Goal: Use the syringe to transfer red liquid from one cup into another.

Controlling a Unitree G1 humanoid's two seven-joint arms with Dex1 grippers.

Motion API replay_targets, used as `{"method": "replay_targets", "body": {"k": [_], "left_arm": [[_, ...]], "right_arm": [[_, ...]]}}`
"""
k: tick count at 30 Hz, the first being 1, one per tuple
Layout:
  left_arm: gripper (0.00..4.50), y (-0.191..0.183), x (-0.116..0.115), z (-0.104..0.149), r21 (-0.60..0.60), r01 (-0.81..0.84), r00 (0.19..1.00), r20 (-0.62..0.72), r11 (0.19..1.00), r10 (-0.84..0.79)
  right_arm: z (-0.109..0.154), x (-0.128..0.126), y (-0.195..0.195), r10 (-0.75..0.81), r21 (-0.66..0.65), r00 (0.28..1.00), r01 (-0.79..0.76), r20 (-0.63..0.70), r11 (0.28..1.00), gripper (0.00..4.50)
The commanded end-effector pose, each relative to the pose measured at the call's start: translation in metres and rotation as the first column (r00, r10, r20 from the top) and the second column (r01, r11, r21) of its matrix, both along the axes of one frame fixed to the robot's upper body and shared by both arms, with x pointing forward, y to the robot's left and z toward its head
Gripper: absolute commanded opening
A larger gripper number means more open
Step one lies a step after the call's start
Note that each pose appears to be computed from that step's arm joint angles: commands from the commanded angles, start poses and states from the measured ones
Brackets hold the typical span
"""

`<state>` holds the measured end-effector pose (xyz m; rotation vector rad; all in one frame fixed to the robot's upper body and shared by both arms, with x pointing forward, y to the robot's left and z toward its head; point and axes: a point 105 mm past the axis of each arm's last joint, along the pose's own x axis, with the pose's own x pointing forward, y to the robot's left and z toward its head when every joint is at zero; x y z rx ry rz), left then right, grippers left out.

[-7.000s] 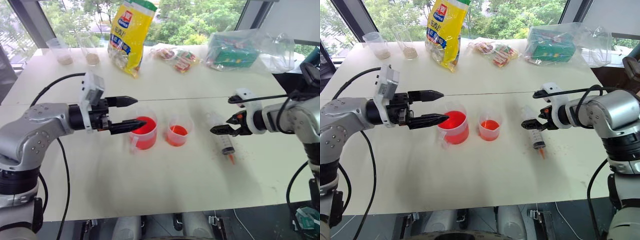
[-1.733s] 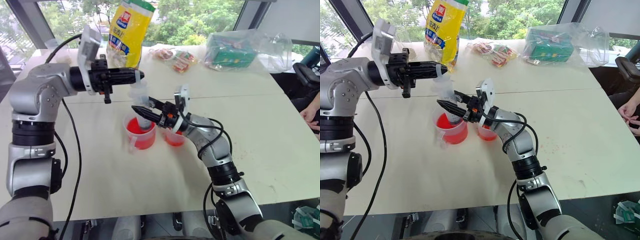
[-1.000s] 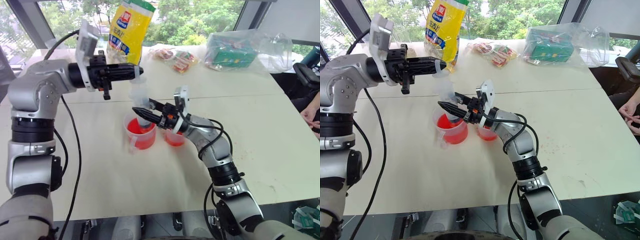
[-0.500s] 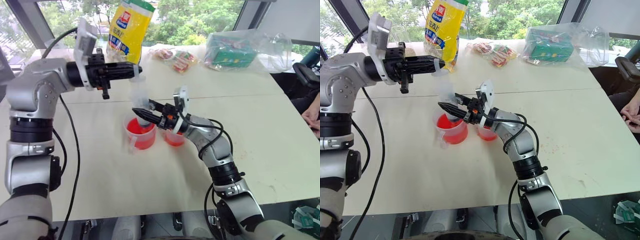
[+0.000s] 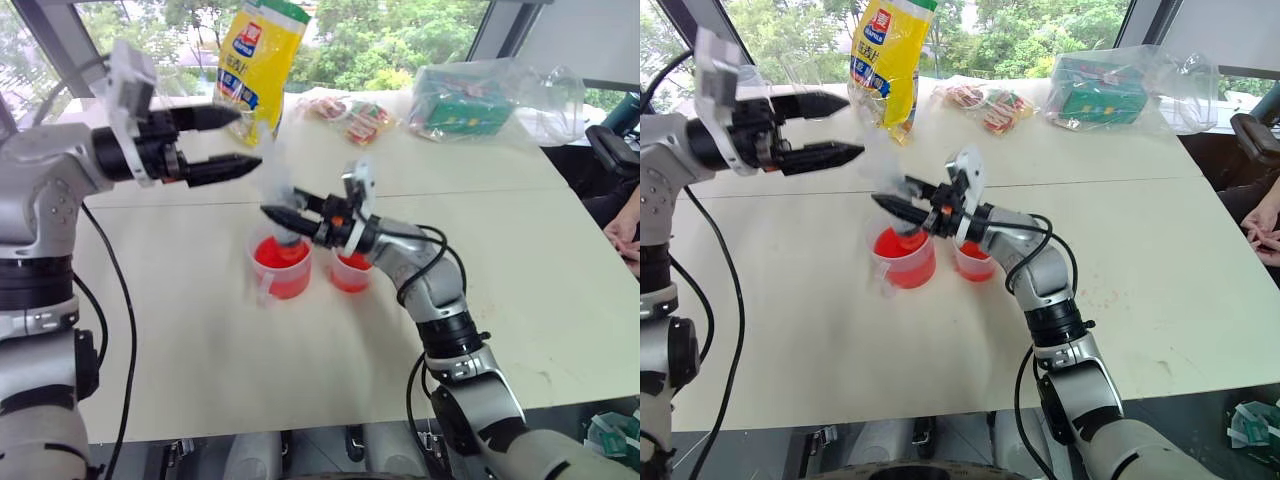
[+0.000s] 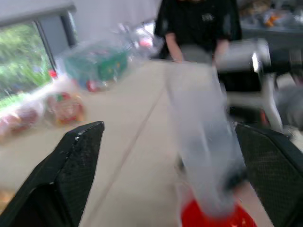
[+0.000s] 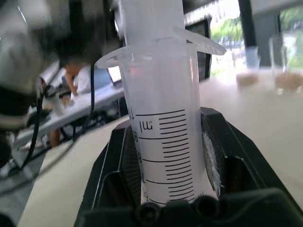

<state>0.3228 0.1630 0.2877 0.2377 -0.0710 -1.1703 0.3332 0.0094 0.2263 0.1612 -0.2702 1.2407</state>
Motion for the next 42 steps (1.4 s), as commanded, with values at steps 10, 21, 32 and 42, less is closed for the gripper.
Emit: {"method": "replay_targets", "body": {"k": [10,21,32,42], "left_arm": [[4.46,0.013,-0.001,0.016,-0.037,-0.058,0.998,0.03,0.998,0.059],[4.46,-0.014,0.009,0.031,-0.102,0.056,0.997,0.066,0.993,-0.049],[4.46,-0.057,0.008,0.069,-0.19,0.251,0.962,0.156,0.949,-0.224],[4.46,-0.085,0.014,0.083,-0.203,0.345,0.929,0.21,0.916,-0.303]], "right_arm": [[0.07,-0.026,-0.011,0.026,0.148,0.99,-0.046,0.135,0.988,1.41],[0.09,-0.036,-0.087,-0.209,0.2,0.971,0.182,0.12,0.963,1.41],[0.031,-0.023,-0.103,-0.313,0.102,0.949,0.309,0.025,0.946,1.41],[0.015,-0.026,-0.1,-0.317,0.074,0.949,0.315,0.004,0.946,1.41]]}}
